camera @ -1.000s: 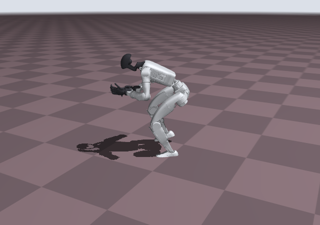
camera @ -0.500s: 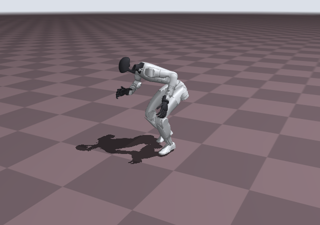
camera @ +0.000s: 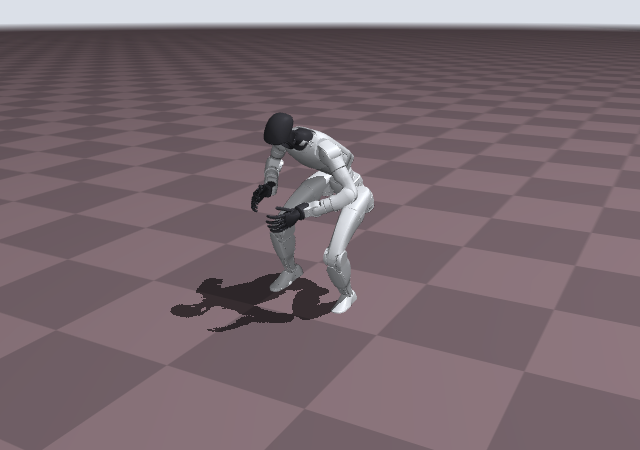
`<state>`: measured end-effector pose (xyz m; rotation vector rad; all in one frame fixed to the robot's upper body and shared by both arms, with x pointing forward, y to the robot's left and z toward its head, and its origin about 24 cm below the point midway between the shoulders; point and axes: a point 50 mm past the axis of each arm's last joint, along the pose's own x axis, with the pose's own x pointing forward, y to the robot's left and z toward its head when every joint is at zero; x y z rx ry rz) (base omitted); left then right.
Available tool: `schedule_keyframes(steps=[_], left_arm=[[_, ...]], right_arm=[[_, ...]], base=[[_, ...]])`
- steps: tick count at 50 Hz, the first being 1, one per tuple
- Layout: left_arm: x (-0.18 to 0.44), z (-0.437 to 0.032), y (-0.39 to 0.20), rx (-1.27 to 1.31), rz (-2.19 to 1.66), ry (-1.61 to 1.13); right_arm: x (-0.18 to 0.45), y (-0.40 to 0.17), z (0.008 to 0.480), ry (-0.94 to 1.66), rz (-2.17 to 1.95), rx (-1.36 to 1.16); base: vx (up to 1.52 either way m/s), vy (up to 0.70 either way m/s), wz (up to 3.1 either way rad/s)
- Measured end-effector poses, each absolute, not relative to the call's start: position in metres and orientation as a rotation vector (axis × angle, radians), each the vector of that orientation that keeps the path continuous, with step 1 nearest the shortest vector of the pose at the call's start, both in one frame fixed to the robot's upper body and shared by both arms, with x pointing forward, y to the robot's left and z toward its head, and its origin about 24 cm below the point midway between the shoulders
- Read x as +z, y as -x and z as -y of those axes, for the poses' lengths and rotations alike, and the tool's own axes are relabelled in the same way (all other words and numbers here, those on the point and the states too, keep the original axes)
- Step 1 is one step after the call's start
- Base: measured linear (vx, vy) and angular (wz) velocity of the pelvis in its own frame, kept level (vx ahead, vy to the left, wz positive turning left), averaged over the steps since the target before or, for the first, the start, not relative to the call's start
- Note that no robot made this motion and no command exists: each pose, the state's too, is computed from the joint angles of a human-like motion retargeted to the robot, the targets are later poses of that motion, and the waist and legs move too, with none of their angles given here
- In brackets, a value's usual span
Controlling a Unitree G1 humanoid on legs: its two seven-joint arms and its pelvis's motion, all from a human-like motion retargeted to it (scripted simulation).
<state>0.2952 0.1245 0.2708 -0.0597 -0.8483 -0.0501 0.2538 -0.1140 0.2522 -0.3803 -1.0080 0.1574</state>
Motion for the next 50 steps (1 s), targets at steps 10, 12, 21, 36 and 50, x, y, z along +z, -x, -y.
schedule_keyframes(steps=[10,12,21,36,50], left_arm=[[0.313,-0.079,-0.274,-0.309,1.035,-0.021],[0.3,-0.089,-0.277,-0.295,0.978,-0.024],[0.178,-0.202,-0.269,0.158,0.505,0.039],[0.055,-0.269,-0.172,0.719,0.058,0.405],[0.108,-0.231,-0.26,0.483,0.252,0.191]], right_arm=[[0.276,-0.255,0.101,0.499,1.118,0.195],[0.279,-0.255,0.101,0.518,1.138,0.182],[0.293,-0.247,0.104,0.531,1.195,0.177],[0.303,-0.241,0.095,0.496,1.273,0.13],[0.282,-0.238,0.114,0.278,1.197,0.031]], base=[[0.34,-0.15,0.43],[0.38,-0.21,0.52],[0.36,-0.2,0.22],[0.27,-0.14,0.53],[0.34,0.03,0.09]])
